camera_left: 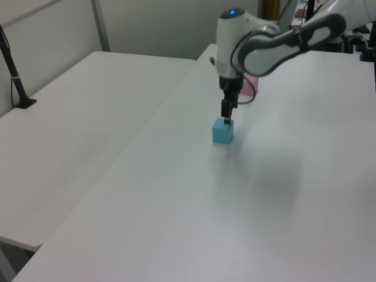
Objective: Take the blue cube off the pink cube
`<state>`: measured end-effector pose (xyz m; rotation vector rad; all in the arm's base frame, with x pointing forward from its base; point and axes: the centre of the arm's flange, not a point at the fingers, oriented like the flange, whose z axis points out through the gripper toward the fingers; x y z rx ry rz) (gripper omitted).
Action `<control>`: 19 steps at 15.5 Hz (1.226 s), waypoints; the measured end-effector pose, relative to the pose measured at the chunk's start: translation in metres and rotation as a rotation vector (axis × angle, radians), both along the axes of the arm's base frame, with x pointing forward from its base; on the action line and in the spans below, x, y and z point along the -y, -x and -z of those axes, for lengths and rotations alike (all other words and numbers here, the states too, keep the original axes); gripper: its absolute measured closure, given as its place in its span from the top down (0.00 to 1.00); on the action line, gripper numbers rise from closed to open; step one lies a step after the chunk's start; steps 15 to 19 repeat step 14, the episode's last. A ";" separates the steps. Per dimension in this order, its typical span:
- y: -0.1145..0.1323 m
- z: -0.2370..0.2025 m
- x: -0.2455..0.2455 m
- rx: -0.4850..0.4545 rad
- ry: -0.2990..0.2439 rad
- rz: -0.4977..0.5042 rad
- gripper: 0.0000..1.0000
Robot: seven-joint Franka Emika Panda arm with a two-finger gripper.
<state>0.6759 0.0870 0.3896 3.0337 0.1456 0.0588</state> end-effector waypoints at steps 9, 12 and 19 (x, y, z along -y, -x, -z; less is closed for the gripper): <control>0.086 -0.185 0.062 -0.039 -0.057 0.097 1.00; 0.107 -0.214 0.096 -0.029 -0.073 0.149 1.00; 0.112 -0.221 0.108 -0.022 -0.076 0.168 1.00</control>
